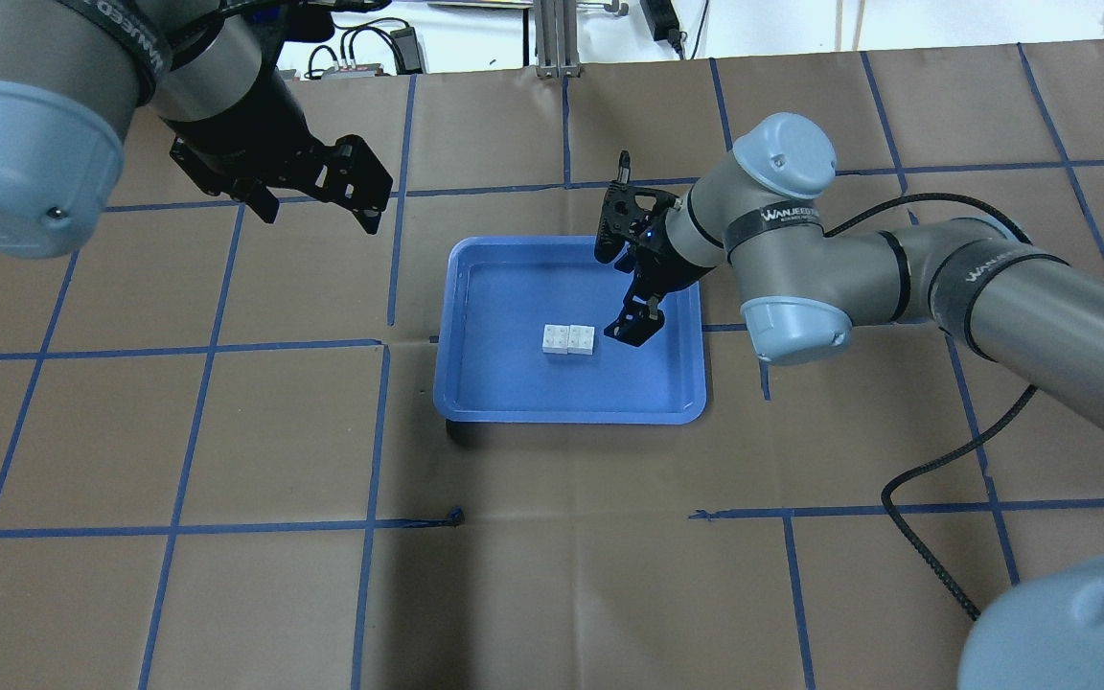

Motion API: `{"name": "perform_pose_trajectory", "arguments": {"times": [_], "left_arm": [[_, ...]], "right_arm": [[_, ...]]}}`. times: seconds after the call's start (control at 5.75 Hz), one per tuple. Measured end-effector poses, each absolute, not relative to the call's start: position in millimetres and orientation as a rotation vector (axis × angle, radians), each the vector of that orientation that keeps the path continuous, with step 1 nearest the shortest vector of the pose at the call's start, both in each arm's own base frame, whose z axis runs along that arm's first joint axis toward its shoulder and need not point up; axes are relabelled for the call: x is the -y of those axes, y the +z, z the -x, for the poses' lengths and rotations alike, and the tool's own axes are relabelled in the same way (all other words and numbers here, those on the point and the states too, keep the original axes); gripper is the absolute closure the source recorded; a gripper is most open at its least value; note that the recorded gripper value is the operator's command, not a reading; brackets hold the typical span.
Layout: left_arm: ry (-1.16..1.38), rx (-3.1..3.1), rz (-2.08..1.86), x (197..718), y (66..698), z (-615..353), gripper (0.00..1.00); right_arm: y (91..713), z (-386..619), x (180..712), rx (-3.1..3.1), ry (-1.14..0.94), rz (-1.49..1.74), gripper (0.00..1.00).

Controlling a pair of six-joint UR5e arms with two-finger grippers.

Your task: Assemble white blocks and place on blue tray

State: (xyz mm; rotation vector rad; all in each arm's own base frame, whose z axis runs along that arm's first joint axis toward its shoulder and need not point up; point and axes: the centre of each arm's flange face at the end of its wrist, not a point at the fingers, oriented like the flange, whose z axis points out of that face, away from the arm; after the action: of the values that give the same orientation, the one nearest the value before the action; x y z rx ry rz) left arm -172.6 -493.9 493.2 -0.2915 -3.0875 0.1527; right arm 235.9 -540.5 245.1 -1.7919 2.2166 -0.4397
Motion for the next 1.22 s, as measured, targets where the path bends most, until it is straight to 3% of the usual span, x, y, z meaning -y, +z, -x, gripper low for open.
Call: {"name": "perform_pose_trajectory", "arguments": {"times": [0.52, 1.22], "left_arm": [[0.144, 3.091, 0.292, 494.2, 490.8, 172.4, 0.01], [0.144, 3.088, 0.307, 495.1, 490.2, 172.1, 0.01]], "right_arm": [[310.3, -179.7, 532.0, -2.572, -0.247, 1.633, 0.0], [393.7, -119.6, 507.3, -3.086, -0.007, 0.718, 0.0]]}}
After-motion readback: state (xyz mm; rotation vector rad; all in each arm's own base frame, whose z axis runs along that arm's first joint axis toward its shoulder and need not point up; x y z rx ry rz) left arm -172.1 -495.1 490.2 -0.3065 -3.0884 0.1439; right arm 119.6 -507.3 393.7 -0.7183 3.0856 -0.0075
